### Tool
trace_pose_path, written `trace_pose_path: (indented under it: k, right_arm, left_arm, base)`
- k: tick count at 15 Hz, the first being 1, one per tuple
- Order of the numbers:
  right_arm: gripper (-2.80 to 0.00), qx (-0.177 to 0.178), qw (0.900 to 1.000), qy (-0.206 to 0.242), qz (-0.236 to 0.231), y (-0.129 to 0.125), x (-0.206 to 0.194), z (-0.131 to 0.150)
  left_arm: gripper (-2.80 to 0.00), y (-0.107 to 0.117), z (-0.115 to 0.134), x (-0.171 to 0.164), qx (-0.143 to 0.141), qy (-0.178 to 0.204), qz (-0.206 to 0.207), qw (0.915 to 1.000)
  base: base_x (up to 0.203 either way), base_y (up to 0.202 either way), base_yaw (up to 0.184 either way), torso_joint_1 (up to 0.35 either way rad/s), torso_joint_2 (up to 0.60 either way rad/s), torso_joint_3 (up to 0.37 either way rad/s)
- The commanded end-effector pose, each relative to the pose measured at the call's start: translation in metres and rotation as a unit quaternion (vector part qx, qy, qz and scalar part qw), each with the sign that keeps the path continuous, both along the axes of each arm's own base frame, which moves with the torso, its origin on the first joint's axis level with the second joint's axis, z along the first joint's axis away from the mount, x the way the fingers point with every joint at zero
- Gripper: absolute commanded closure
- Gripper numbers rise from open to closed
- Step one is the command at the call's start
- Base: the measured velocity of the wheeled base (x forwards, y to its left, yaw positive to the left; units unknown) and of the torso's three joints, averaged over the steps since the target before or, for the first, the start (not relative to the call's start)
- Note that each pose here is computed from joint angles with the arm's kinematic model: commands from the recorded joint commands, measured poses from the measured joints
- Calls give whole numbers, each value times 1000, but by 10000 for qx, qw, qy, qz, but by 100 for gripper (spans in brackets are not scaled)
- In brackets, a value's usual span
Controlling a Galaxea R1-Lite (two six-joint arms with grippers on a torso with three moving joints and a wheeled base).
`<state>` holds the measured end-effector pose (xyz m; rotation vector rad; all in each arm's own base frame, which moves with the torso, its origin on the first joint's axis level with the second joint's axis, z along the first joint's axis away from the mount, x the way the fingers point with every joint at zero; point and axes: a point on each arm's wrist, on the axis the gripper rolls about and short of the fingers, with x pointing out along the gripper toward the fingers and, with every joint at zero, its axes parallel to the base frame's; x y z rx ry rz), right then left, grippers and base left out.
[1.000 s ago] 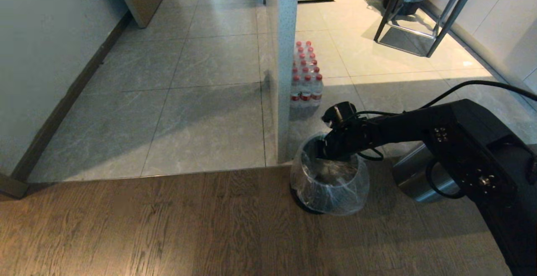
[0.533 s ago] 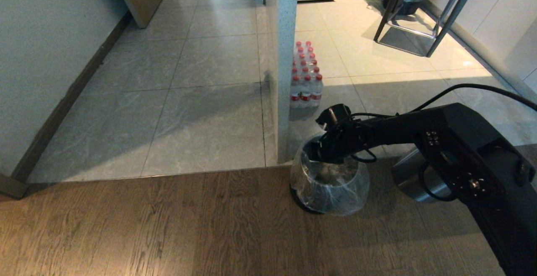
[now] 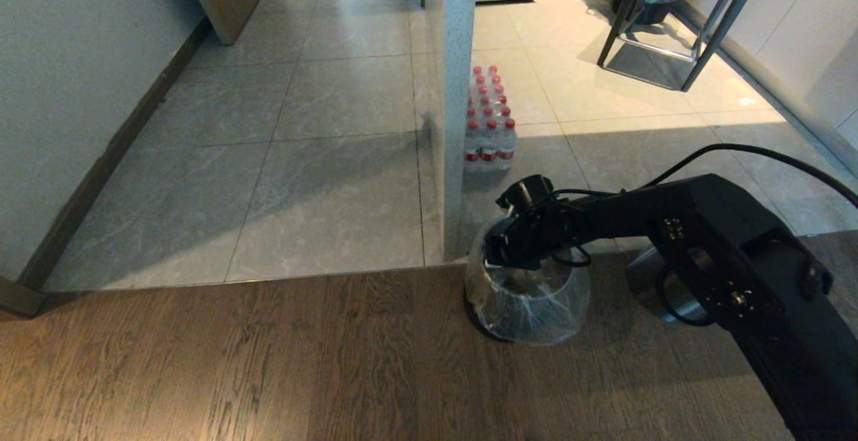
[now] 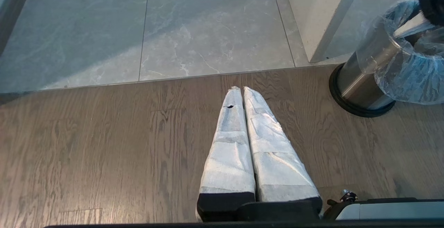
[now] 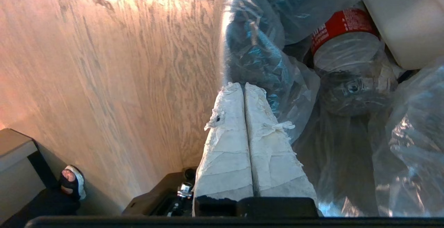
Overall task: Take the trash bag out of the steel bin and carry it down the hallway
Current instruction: Pick up the trash bag
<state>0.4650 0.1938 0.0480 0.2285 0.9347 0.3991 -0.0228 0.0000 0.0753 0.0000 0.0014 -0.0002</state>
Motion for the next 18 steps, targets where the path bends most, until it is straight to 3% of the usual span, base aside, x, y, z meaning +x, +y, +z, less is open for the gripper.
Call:
trace_pose_path:
  k: [1,6,12,16,18]
  right_arm:
    - [0,-42,9999,104,-3,1,1,-11]
    - [0,-221,9997,-4,-132,1,6,-28]
    - [0,-919,9931,-709,-167,-4,17,-39]
    - [0,-1472,9832,-961,-483,-16,22,-36]
    - [0,-1622,9808,-1016,-385,-21,23,-33]
  left_arm:
    - [0,0,0,0,0,0,1,10000]
    - [0,0,0,0,0,0,1,10000]
    - [0,0,0,0,0,0,1,10000]
    - [0,0,0,0,0,-2,1,10000]
    - [0,0,0,0,0,0,1,10000]
  base:
    - [0,0,0,0,0,0]
    - [0,0,0,0,0,0]
    - [0,0,0,0,0,0]
    - [0,0,0,0,0,0]
    - [0,0,0,0,0,0]
